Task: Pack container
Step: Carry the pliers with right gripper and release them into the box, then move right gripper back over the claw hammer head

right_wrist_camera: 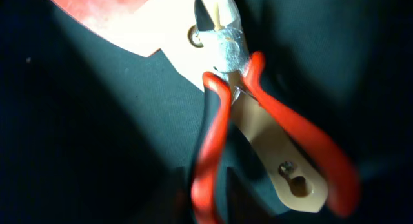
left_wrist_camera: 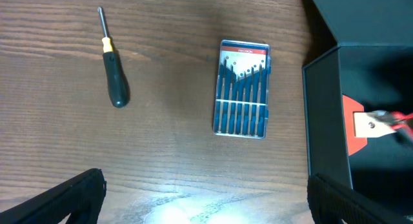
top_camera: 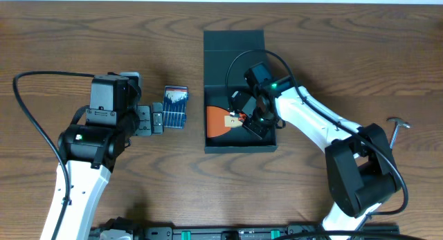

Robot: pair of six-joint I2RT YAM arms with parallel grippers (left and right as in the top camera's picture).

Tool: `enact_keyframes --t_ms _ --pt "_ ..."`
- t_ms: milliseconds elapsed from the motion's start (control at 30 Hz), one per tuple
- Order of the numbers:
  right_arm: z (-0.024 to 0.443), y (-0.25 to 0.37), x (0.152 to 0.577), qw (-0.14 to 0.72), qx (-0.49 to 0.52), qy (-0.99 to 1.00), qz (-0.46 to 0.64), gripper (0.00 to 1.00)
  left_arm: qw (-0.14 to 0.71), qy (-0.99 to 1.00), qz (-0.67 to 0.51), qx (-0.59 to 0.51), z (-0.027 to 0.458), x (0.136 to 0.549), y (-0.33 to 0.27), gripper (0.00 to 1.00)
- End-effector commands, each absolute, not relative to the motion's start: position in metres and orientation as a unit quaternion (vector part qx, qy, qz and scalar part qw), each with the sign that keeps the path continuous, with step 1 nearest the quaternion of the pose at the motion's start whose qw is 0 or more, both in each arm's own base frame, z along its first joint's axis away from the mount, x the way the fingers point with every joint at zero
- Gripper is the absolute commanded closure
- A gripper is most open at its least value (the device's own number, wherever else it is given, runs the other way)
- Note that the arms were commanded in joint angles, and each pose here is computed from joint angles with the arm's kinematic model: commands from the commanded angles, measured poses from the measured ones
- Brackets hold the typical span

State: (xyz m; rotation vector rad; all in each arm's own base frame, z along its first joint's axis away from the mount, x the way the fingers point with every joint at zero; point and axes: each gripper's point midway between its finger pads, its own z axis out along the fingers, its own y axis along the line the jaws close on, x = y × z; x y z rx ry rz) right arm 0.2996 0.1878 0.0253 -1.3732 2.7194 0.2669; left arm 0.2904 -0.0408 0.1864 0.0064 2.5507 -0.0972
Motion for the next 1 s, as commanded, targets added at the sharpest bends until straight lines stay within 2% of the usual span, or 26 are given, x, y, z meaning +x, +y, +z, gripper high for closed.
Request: enact_keyframes --t_ms 0,33,67,100,133,233,400,533,667,833,967 --pt "0.030 0.198 0.302 0.052 -0.463 0.879 0.099 0.60 0.298 0.954 -0.027 0.006 0.193 0.294 -0.037 0.02" --pt "0.031 0.198 0.303 0.053 -0.462 0.880 0.099 0.56 0.298 0.954 -0.027 0.005 0.193 0.294 -0.037 0.02" --pt "0.032 0.198 0.303 0.053 -0.459 0.881 0.100 0.38 0.298 0.954 -0.027 0.006 0.193 0.294 -0.037 0.01" --pt "0.033 0.198 0.303 0.053 -0.458 0.882 0.100 0.09 0.299 0.954 -0.027 0.006 0.193 0.294 -0.037 0.01" --pt "0.036 0.198 0.303 0.051 -0.456 0.883 0.100 0.01 0.299 0.954 -0.027 0.006 0.193 0.294 -0.037 0.02" --pt "0.054 0.197 0.306 0.048 -0.445 0.889 0.095 0.01 0.299 0.954 -0.027 0.006 0.193 0.294 -0.037 0.02" --pt "0.125 0.182 0.340 0.090 -0.351 0.931 0.034 0.01 0.299 0.954 -0.027 0.006 0.193 0.294 -0.037 0.02" --pt "0.208 0.134 0.375 0.176 -0.178 0.967 -0.042 0.01 0.299 0.954 -0.027 0.006 0.193 0.294 -0.037 0.02" --pt "0.280 0.056 0.374 0.241 0.043 0.967 -0.073 0.01 0.299 0.954 -0.027 0.006 0.193 0.294 -0.037 0.02" --pt "0.315 -0.044 0.335 0.258 0.305 0.915 -0.062 0.01 0.299 0.954 -0.027 0.006 0.193 0.294 -0.037 0.01" --pt "0.316 -0.095 0.314 0.242 0.429 0.869 -0.039 0.01 0.299 0.954 -0.027 0.006 0.193 0.294 -0.037 0.02"
